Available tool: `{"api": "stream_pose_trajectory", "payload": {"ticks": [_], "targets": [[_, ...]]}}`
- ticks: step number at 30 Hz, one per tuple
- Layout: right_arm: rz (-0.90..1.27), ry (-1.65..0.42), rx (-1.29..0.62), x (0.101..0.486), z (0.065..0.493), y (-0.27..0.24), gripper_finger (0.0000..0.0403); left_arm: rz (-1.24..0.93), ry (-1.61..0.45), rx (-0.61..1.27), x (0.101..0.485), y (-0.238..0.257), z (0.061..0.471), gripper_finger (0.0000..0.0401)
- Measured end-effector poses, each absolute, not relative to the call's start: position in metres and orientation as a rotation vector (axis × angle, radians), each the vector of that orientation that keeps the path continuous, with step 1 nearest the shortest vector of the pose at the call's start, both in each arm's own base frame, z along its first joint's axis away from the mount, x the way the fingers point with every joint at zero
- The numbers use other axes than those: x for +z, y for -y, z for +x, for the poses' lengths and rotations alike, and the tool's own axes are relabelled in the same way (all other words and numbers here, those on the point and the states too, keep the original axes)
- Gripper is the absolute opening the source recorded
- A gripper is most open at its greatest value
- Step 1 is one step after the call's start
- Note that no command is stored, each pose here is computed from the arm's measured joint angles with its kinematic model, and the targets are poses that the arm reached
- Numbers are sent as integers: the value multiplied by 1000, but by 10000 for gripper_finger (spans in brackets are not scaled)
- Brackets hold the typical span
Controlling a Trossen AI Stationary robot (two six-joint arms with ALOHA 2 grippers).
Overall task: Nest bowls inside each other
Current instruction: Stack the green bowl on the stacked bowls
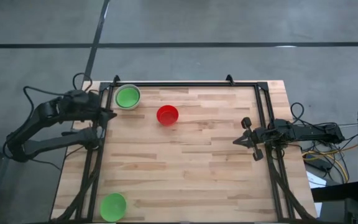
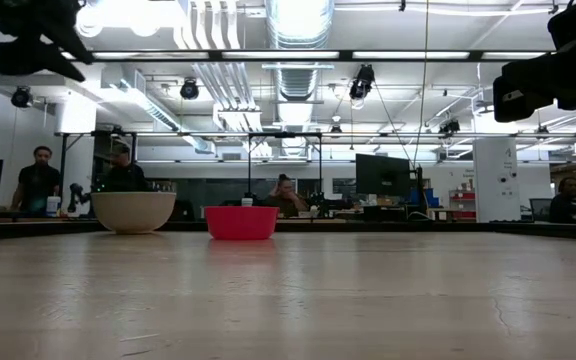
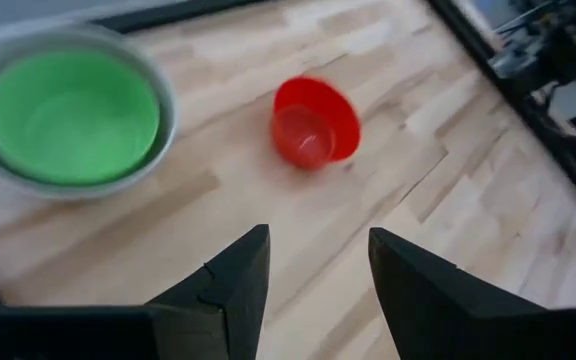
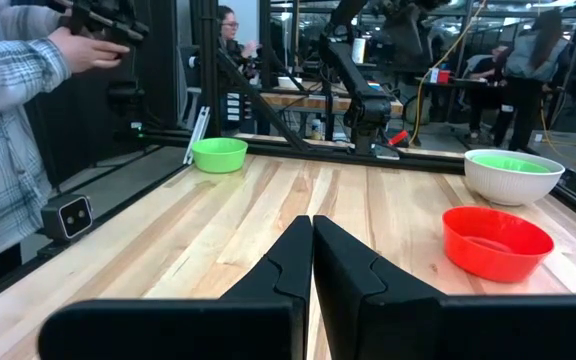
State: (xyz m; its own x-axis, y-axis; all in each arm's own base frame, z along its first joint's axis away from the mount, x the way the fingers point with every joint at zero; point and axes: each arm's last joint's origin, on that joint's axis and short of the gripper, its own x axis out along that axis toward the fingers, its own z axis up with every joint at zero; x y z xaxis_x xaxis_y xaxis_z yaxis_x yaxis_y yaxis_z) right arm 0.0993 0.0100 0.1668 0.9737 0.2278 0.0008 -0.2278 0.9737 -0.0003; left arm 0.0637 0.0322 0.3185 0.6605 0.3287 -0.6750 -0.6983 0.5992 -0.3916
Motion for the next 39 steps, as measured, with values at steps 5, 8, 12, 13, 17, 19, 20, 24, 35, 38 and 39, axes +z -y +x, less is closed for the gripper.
{"api": "stream_pose_trajectory", "payload": {"ticks": [5, 8, 12, 13, 17, 19, 20, 24, 35, 38, 39], "targets": [[0, 1, 230, 167, 99, -10, 9, -570, -546, 582, 324, -34, 68, 176], [0, 1, 230, 167, 99, -10, 9, -488, -512, 538, 329, -35, 71, 176], [0, 1, 230, 167, 99, -10, 9, -404, -449, 478, 336, -37, 75, 176], [0, 1, 230, 167, 99, -10, 9, -387, -432, 459, 337, -37, 76, 177], [0, 1, 230, 167, 99, -10, 9, -328, -385, 381, 343, -36, 79, 180], [0, 0, 230, 167, 99, -10, 9, -308, -376, 343, 344, -36, 80, 182], [0, 1, 230, 167, 99, -10, 9, -303, -373, 328, 345, -35, 81, 184], [0, 1, 230, 167, 99, -10, 9, -283, -373, 237, 343, -33, 82, 190], [0, 0, 230, 167, 99, -10, 9, -290, -349, 70, 334, -28, 89, 193], [0, 1, 230, 167, 99, -10, 9, -284, -349, 34, 335, -26, 90, 193], [0, 0, 230, 167, 99, -10, 9, -280, -347, 20, 335, -25, 91, 193]]}}
